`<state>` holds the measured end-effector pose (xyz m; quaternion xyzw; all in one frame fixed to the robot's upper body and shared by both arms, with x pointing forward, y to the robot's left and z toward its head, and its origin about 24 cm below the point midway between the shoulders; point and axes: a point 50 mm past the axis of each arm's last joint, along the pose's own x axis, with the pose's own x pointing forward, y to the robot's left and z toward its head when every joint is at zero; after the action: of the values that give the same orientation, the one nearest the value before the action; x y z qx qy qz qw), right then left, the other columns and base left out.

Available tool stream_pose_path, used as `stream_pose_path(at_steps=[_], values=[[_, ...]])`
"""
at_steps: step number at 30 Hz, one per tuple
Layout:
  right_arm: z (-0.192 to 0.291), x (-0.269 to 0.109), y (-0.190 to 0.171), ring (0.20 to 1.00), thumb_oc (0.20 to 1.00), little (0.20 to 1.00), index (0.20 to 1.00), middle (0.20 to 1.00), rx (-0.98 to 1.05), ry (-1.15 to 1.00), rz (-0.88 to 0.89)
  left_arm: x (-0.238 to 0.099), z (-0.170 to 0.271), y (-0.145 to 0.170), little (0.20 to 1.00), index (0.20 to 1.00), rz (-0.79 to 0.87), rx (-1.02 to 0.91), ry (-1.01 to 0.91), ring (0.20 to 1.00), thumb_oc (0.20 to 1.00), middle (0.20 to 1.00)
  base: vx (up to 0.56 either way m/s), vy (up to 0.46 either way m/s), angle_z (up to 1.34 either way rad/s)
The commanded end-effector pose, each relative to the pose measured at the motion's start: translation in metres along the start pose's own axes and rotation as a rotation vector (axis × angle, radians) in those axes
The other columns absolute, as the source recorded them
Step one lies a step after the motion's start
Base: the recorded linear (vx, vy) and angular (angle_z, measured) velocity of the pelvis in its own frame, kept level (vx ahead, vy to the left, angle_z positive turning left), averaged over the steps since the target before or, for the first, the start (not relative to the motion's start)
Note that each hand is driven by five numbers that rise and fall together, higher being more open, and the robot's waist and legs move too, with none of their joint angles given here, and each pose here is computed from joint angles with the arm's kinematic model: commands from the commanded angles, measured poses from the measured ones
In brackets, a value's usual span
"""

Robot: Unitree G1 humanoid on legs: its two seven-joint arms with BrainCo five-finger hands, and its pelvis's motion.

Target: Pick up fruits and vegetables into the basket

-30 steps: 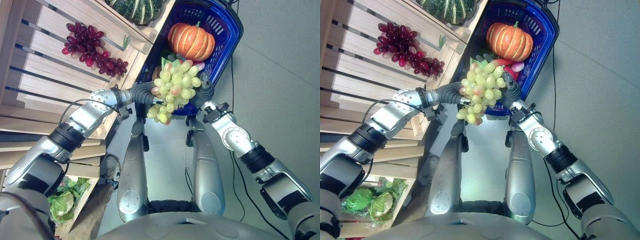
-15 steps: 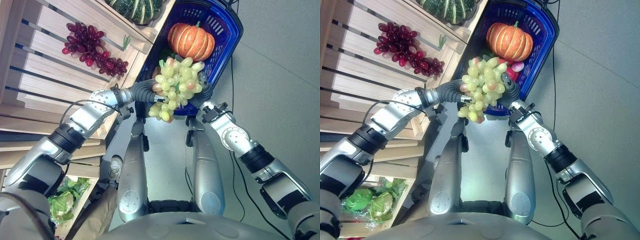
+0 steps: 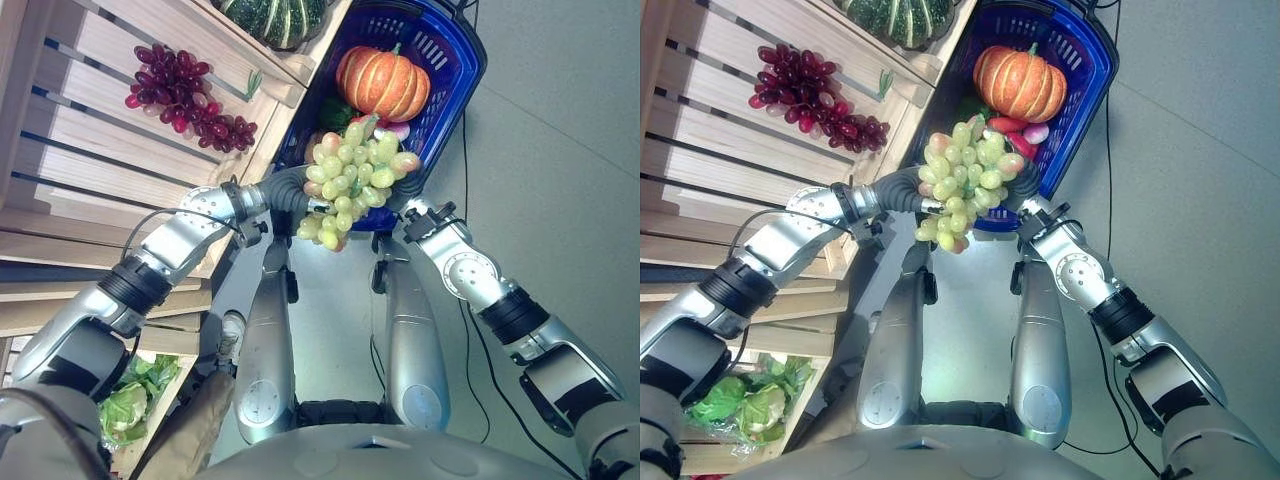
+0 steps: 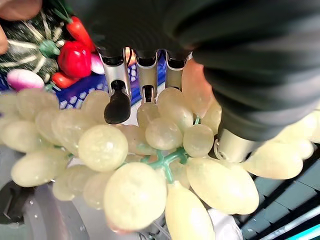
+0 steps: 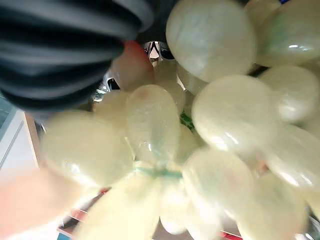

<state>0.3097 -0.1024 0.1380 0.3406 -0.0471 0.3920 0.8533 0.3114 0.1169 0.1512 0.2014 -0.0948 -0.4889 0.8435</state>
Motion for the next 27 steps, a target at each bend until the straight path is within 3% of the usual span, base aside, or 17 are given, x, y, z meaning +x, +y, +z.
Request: stream_pose_path(at_steps=[1, 7, 9, 11, 12, 13, 21, 22, 27], values=[[-0.013, 0.005, 0.031, 0.200, 0.200, 0.200, 0.200, 0.200, 0.052, 0.031, 0.159, 0.006, 0.048, 0.007, 0.200, 0.200, 0.067, 0.024, -0.277, 0.200, 0.200, 0.200, 0.00, 0.000, 0.00], [-0.019, 0.003, 0.030, 0.200, 0.200, 0.200, 0.200, 0.200, 0.108, 0.031, 0.153, 0.003, 0.047, 0.013, 0.200, 0.200, 0.192, -0.029, -0.328, 0.200, 0.200, 0.200, 0.00, 0.000, 0.00], [-0.021, 0.003, 0.030, 0.200, 0.200, 0.200, 0.200, 0.200, 0.145, 0.026, 0.153, 0.000, 0.048, 0.017, 0.256, 0.256, 0.273, -0.067, -0.370, 0.256, 0.256, 0.256, 0.00, 0.000, 0.00], [-0.024, 0.002, 0.030, 0.200, 0.200, 0.200, 0.200, 0.200, 0.164, 0.021, 0.149, -0.002, 0.049, 0.019, 0.501, 0.501, 0.323, -0.083, -0.402, 0.501, 0.501, 0.501, 0.00, 0.000, 0.00], [-0.025, 0.002, 0.030, 0.200, 0.200, 0.200, 0.200, 0.200, 0.166, 0.018, 0.147, -0.003, 0.049, 0.018, 0.410, 0.410, 0.330, -0.092, -0.416, 0.410, 0.410, 0.410, 0.00, 0.000, 0.00], [-0.025, 0.002, 0.029, 0.200, 0.200, 0.200, 0.200, 0.200, 0.166, 0.014, 0.143, -0.003, 0.048, 0.018, 0.200, 0.200, 0.334, -0.099, -0.424, 0.200, 0.200, 0.200, 0.00, 0.000, 0.00], [-0.025, 0.000, 0.026, 0.200, 0.200, 0.200, 0.200, 0.200, 0.131, -0.003, 0.104, -0.002, 0.049, 0.013, 0.200, 0.200, 0.306, -0.094, -0.443, 0.200, 0.200, 0.200, 0.00, 0.000, 0.00], [-0.023, 0.000, 0.024, 1.000, 1.000, 1.000, 1.000, 1.000, 0.098, -0.012, 0.078, -0.002, 0.050, 0.014, 0.200, 0.200, 0.315, -0.096, -0.448, 0.200, 0.200, 0.200, 0.00, 0.000, 0.00], [-0.014, 0.000, 0.017, 1.000, 1.000, 1.000, 1.000, 1.000, 0.042, -0.063, 0.016, -0.004, 0.051, 0.019, 0.200, 0.200, 0.351, -0.132, -0.479, 0.200, 0.200, 0.200, 0.00, 0.000, 0.00]])
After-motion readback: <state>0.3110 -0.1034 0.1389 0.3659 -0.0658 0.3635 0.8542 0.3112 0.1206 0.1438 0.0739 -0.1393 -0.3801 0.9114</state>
